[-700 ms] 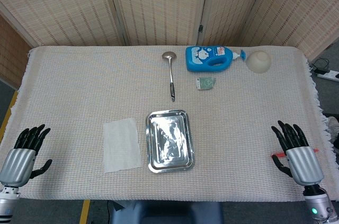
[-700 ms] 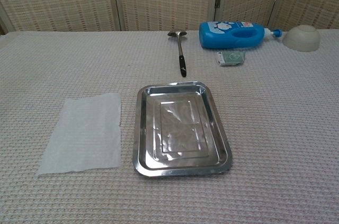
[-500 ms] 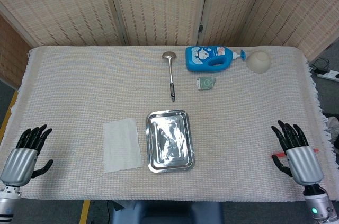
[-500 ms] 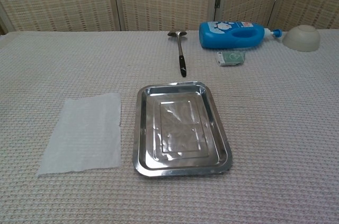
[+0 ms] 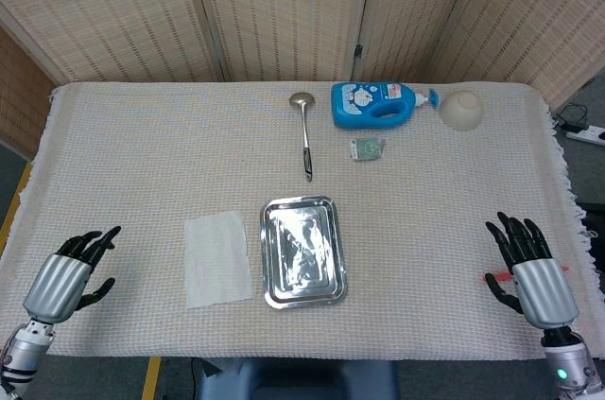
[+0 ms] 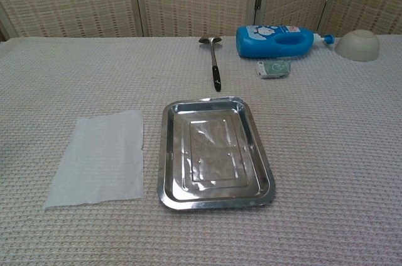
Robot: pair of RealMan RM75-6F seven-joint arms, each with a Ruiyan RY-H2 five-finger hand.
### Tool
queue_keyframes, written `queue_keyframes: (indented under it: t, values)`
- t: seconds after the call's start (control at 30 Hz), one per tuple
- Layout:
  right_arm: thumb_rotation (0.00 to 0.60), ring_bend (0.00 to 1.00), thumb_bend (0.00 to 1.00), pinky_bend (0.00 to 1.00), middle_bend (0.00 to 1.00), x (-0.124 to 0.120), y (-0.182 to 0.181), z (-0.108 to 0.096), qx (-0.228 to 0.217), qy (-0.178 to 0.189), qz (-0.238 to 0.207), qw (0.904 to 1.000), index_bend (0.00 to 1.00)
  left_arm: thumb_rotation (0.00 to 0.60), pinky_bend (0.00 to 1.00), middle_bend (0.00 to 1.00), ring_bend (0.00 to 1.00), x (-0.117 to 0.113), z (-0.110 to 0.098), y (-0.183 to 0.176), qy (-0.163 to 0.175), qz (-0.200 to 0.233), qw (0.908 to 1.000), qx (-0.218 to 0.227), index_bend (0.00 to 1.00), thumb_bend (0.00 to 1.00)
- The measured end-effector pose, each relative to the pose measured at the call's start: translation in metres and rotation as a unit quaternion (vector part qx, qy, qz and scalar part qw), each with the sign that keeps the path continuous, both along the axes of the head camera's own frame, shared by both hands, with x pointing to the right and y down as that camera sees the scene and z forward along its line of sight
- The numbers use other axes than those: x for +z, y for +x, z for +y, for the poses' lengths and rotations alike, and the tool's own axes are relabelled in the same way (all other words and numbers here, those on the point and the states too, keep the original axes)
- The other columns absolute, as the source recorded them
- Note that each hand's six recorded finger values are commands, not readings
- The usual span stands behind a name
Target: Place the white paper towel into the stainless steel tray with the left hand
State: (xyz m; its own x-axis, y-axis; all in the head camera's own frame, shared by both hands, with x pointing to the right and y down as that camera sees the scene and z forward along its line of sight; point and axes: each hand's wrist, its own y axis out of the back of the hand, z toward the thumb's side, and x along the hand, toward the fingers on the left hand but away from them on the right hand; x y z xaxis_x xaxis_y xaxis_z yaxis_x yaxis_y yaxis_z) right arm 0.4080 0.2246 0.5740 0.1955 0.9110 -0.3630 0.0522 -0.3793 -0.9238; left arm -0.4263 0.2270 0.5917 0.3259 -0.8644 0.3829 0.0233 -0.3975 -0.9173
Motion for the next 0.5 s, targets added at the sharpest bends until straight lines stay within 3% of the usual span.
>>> queue_keyframes:
  t: [0.07, 0.2, 0.5]
  values:
    - [0.600, 0.00, 0.41, 0.00, 0.00, 0.005, 0.001, -0.001, 0.003, -0.003, 0.003, 1.0000, 0.00, 0.600, 0.89, 0.99, 0.81, 0.005, -0.003, 0.000, 0.012, 0.003, 0.9996, 0.025, 0.38, 0.23]
    - [0.600, 0.00, 0.41, 0.00, 0.00, 0.015, 0.003, -0.004, 0.008, -0.013, 0.009, 0.9998, 0.00, 0.600, 1.00, 1.00, 0.97, 0.020, -0.008, 0.001, 0.028, 0.016, 0.9963, 0.079, 0.48, 0.22]
    - [0.600, 0.00, 0.41, 0.00, 0.00, 0.025, 0.003, -0.009, 0.012, -0.013, 0.004, 0.9998, 0.00, 0.600, 1.00, 1.00, 1.00, 0.066, -0.014, 0.020, -0.004, 0.073, 0.9852, 0.155, 0.52, 0.20]
